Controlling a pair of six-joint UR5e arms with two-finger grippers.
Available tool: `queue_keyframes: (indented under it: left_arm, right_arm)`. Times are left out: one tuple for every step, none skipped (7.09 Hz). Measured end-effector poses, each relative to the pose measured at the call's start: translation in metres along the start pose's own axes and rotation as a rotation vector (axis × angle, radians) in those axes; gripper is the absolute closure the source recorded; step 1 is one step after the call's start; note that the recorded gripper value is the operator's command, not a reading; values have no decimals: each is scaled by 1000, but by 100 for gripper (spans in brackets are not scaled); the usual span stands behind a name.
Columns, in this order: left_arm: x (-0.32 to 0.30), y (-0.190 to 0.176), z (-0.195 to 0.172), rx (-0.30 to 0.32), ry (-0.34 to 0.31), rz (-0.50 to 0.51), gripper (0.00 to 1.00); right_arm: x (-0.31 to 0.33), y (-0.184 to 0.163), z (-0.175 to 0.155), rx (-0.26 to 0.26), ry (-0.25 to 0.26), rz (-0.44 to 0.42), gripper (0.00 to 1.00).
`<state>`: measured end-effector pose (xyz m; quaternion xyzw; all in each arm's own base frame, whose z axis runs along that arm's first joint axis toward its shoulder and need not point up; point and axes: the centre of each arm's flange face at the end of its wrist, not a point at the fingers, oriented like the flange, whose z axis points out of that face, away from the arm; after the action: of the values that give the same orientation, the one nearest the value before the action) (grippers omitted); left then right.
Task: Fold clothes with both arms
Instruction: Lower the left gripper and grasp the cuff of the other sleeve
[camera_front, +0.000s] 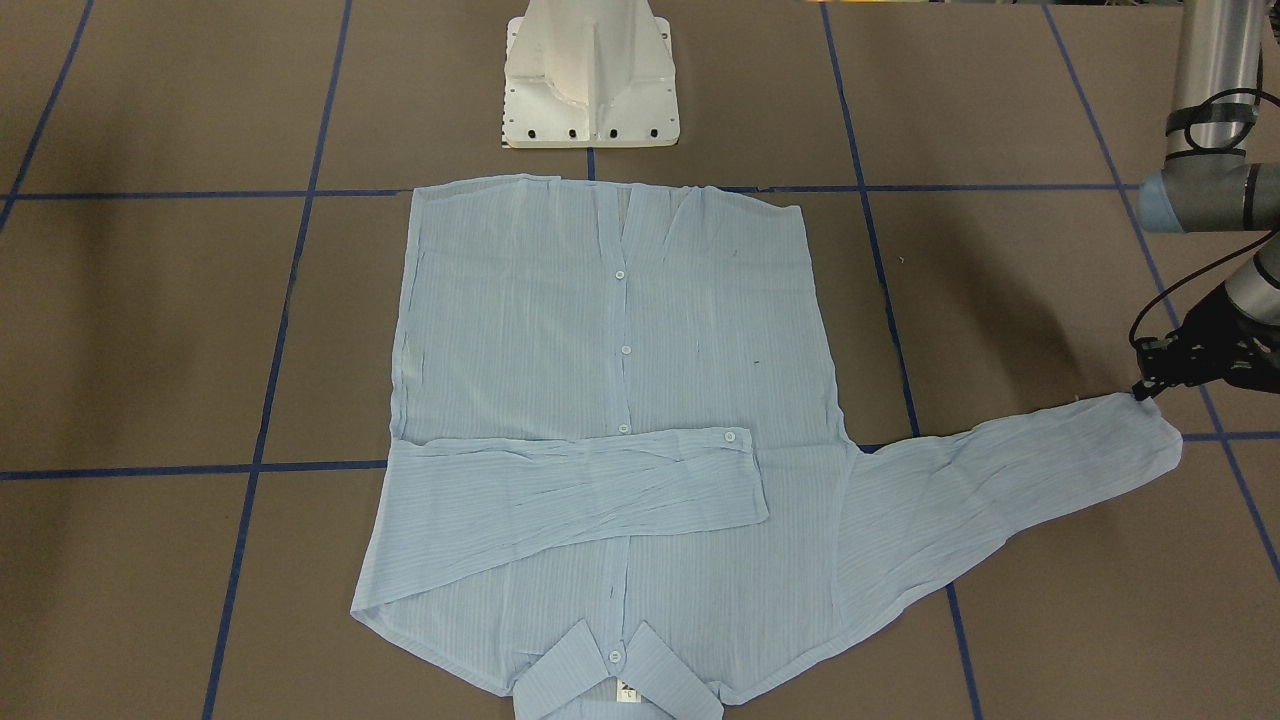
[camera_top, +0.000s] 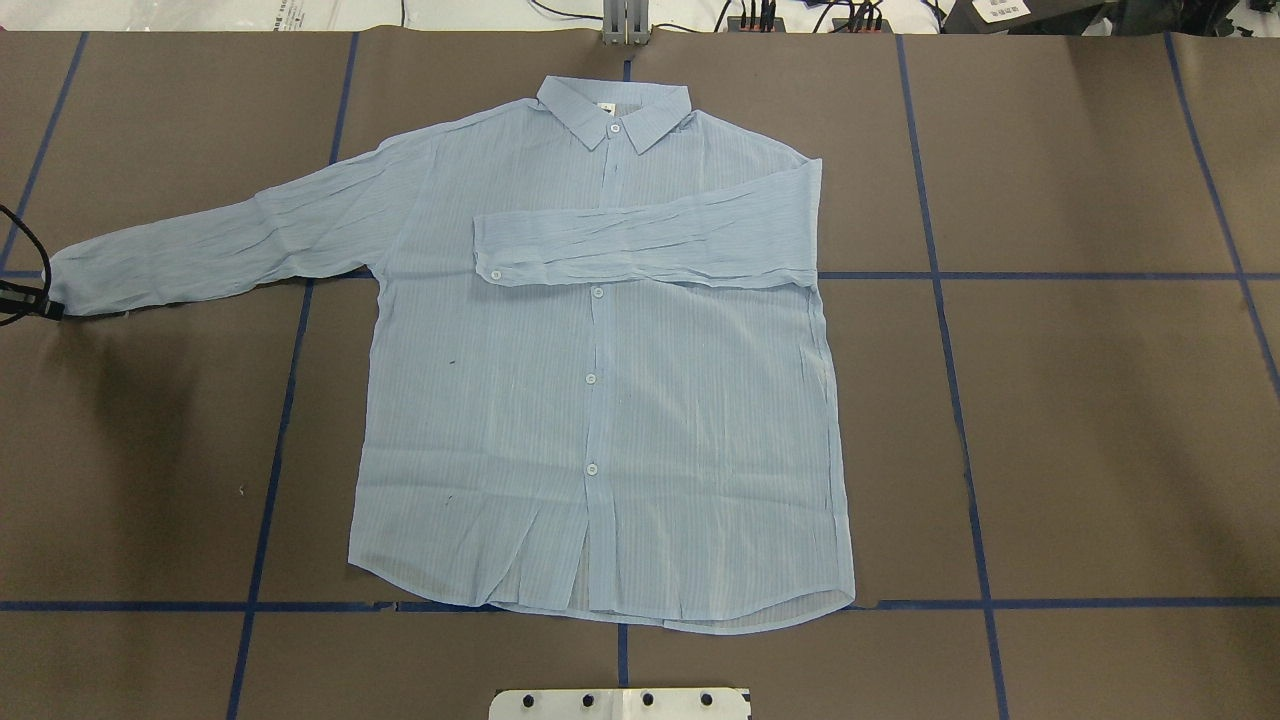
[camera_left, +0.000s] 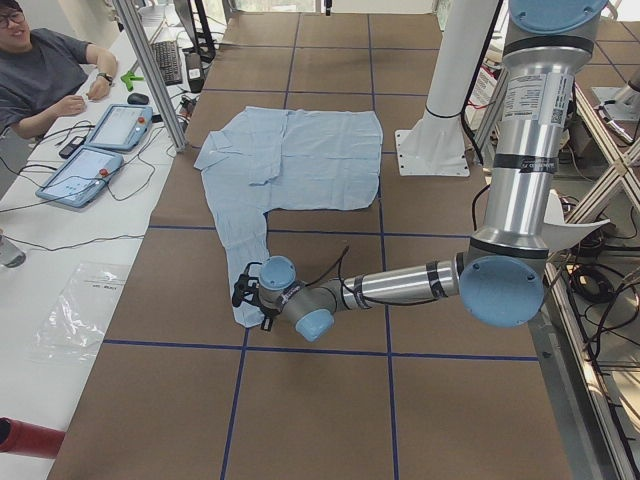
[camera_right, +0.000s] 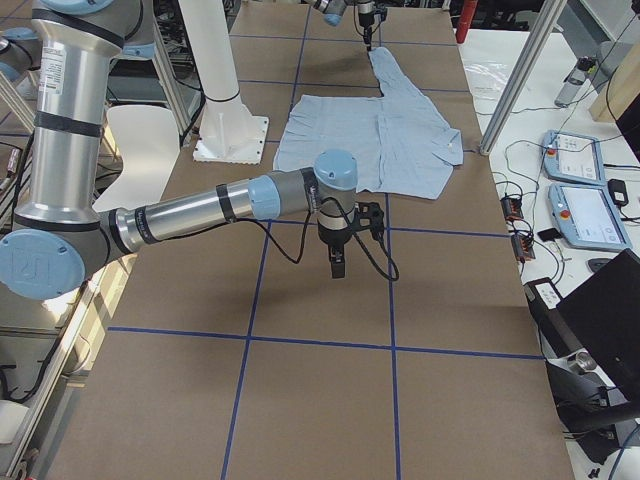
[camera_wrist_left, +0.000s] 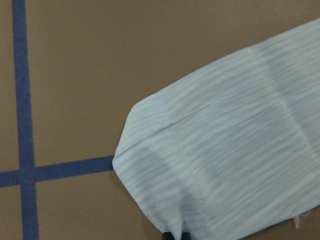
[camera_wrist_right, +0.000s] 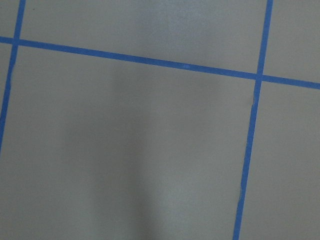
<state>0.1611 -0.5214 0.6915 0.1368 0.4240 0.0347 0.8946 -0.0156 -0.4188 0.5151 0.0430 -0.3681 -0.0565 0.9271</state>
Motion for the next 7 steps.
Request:
queue_keyframes:
  left_arm:
    - [13,-7,-9,23,17,29,100]
    - [32,-17,-23,46,52,63,100]
    - [50,-27,-36,59,94,85,100]
    - [64,-41,-46,69,120,93,100]
    - [80,-59,-52,77,140,86,100]
    - [103,-83,-58,80,161,68,100]
    - [126,-109,-64,76,175,42,100]
  right_arm:
    - [-1,0,-1,1,-3,0,0]
    - [-1,0,-1,1,-6,0,0]
    - [-1,0,-1,0,-11,0,0]
    - [-2,0,-1,-2,-17,1,0]
    - [-1,0,0,-3,-21,2,0]
    - [-2,0,0,-4,-23,3,0]
    - [-2,0,0,-4,-26,4,0]
